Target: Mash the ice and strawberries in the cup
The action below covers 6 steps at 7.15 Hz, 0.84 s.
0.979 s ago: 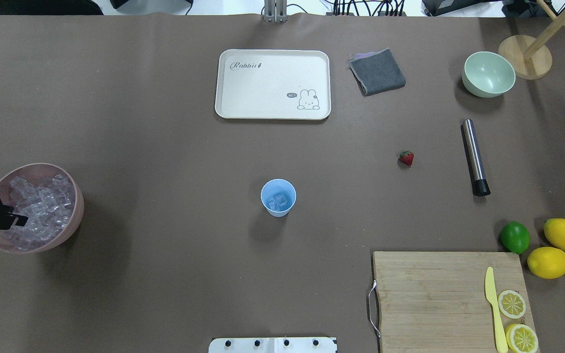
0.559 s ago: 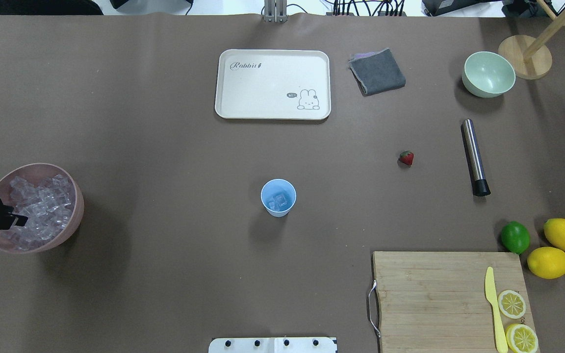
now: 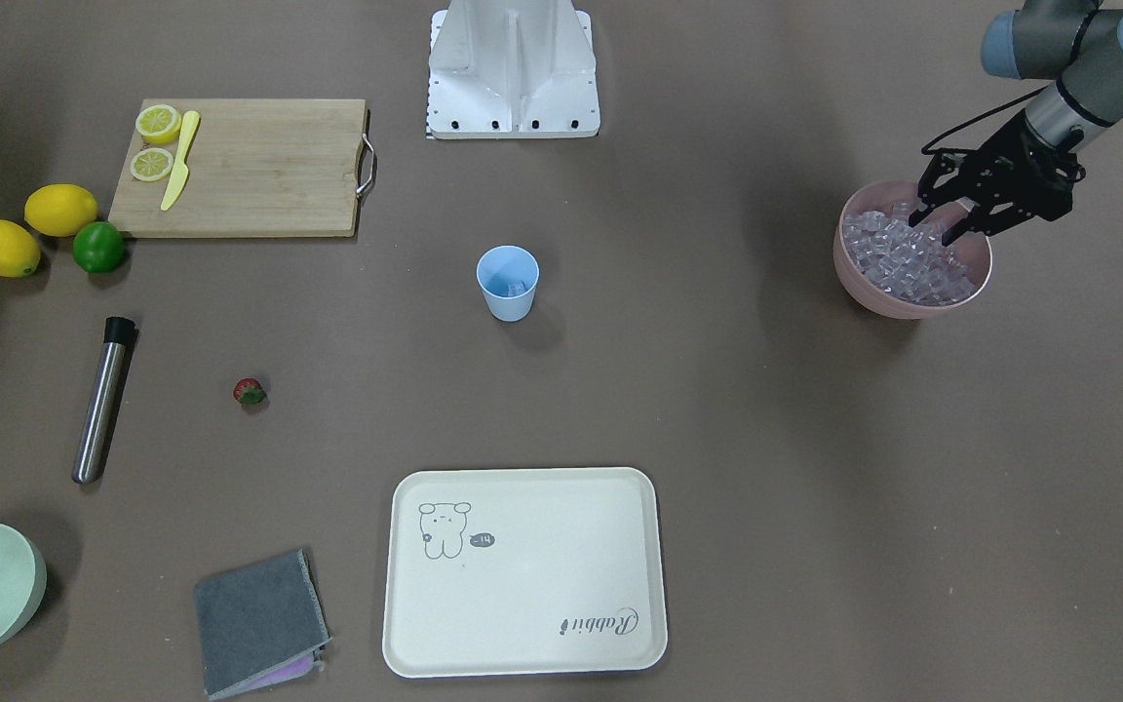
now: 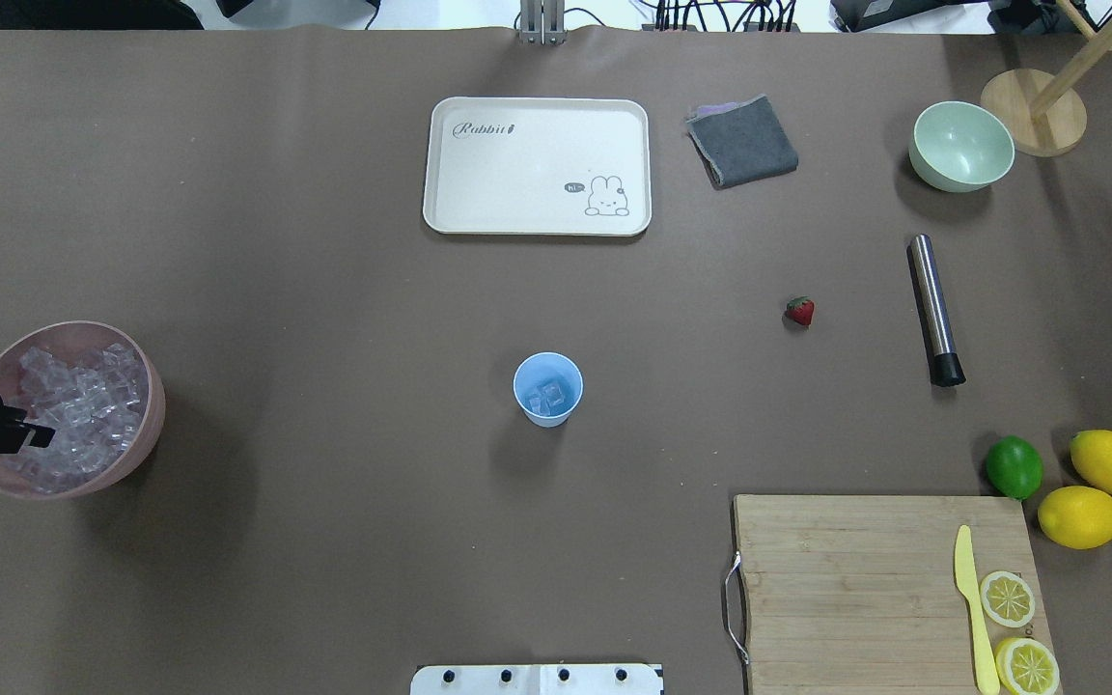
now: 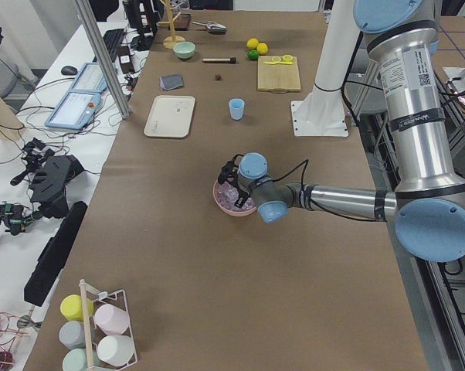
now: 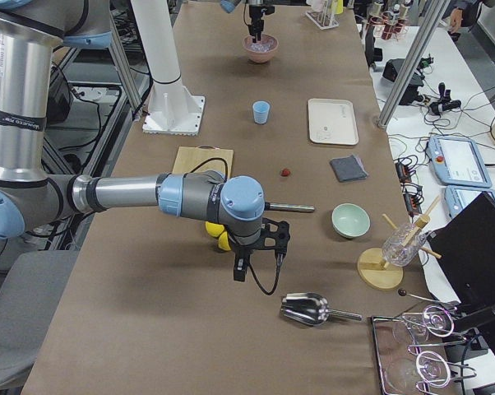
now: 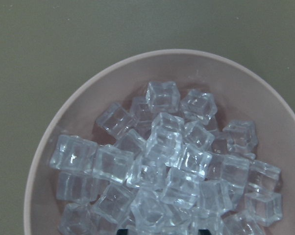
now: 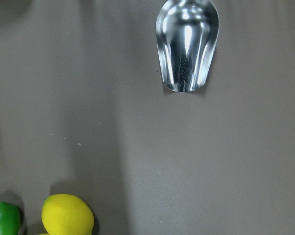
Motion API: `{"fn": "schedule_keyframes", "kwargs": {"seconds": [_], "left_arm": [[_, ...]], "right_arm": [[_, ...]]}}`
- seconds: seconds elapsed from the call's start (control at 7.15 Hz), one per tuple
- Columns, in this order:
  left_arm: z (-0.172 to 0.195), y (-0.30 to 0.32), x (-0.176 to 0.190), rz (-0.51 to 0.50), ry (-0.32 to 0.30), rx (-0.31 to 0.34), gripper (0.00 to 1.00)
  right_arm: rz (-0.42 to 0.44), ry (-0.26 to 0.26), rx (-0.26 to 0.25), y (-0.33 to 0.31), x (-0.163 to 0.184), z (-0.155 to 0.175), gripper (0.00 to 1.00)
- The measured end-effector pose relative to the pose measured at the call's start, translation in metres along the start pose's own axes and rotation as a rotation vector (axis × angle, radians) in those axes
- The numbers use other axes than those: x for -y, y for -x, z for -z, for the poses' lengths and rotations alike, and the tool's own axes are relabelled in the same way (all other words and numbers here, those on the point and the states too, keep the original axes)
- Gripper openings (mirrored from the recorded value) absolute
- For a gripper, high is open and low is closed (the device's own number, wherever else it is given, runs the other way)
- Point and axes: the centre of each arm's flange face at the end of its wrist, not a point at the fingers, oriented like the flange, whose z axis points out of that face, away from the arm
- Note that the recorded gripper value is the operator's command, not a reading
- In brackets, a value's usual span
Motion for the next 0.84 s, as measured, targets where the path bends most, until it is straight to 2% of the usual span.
{"fn": "schedule_keyframes", "kwargs": {"seconds": [0.56, 0.84], "left_arm": [[-0.007, -0.019, 0.024, 0.035, -0.019, -0.031, 0.57], [-0.011, -0.02, 0.022, 0.038, -0.009, -0.034, 0.57]], "right_arm": [[0.001, 0.001, 0.0, 0.0, 0.001, 0.0, 1.0], [0.003, -0.001, 0.0, 0.001, 0.002, 0.001, 1.0]]}}
